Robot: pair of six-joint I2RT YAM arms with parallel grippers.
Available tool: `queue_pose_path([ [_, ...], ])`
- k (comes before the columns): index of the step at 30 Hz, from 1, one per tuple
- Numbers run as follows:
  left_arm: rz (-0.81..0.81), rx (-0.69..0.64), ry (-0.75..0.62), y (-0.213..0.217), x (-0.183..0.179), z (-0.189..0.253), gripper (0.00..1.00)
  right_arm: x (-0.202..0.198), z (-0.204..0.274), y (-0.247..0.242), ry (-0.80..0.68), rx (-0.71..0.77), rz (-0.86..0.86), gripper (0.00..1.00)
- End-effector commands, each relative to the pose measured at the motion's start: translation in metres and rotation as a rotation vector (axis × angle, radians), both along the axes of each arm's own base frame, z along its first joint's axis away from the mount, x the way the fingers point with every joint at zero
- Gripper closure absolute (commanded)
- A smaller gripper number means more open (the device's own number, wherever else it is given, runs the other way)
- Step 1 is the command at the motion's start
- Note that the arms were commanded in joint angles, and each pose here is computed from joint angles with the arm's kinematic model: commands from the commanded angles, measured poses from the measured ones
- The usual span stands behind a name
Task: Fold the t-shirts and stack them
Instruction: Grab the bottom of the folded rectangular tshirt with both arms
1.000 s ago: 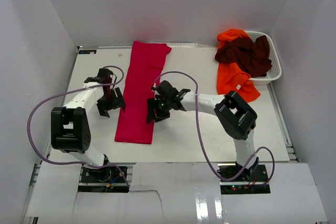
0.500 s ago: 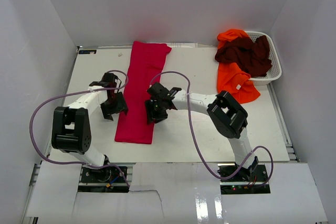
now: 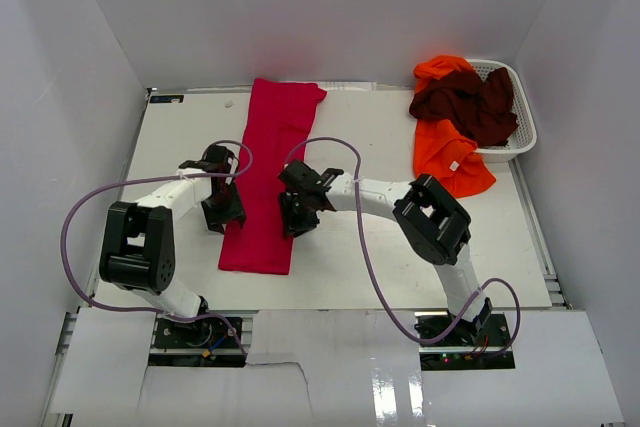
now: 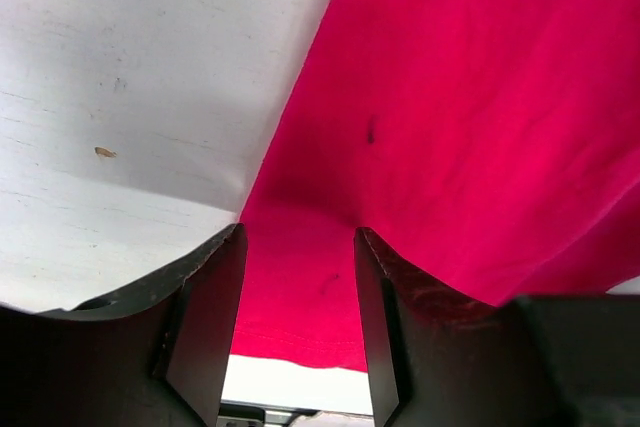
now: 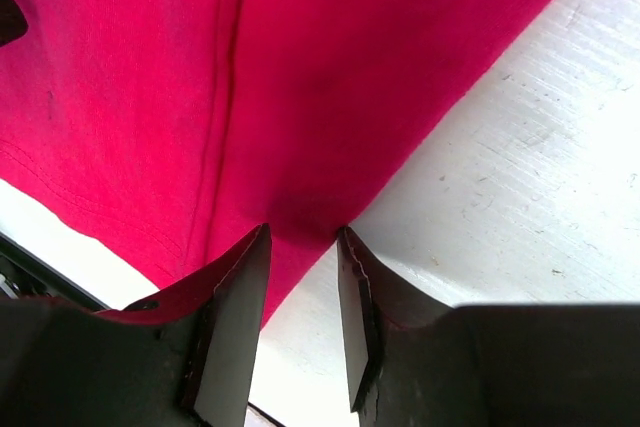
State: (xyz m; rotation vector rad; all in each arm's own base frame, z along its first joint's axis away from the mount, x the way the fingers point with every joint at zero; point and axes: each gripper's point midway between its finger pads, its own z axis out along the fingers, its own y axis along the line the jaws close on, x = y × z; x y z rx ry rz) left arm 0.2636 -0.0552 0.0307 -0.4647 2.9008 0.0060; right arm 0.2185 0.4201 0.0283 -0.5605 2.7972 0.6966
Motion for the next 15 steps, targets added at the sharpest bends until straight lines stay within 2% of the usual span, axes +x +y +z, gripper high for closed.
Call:
queue_pose_path([
  [1, 0.001, 0.015, -0.015, 0.002, 0.002, -0.002, 0.42, -0.006, -0.017, -0.006, 0.015, -0.074, 0.001, 0.6],
  [7, 0.003, 0.048, 0.011, 0.008, -0.005, -0.01, 0.42, -0.006, -0.026, -0.005, -0.006, -0.148, 0.016, 0.64],
  [10, 0.005, 0.056, 0.023, 0.009, -0.006, -0.013, 0.49, -0.006, -0.031, -0.01, -0.007, -0.195, 0.017, 0.76],
  [12, 0.005, 0.062, 0.037, 0.01, -0.007, -0.017, 0.55, -0.007, -0.033, -0.012, -0.007, -0.206, 0.015, 0.77],
  [14, 0.0, 0.064, 0.045, 0.01, -0.008, -0.019, 0.61, -0.008, -0.033, -0.014, -0.001, -0.212, 0.012, 0.9],
  [15, 0.002, 0.065, 0.046, 0.01, -0.007, -0.019, 0.68, -0.004, -0.034, -0.02, -0.027, -0.239, -0.003, 0.9],
])
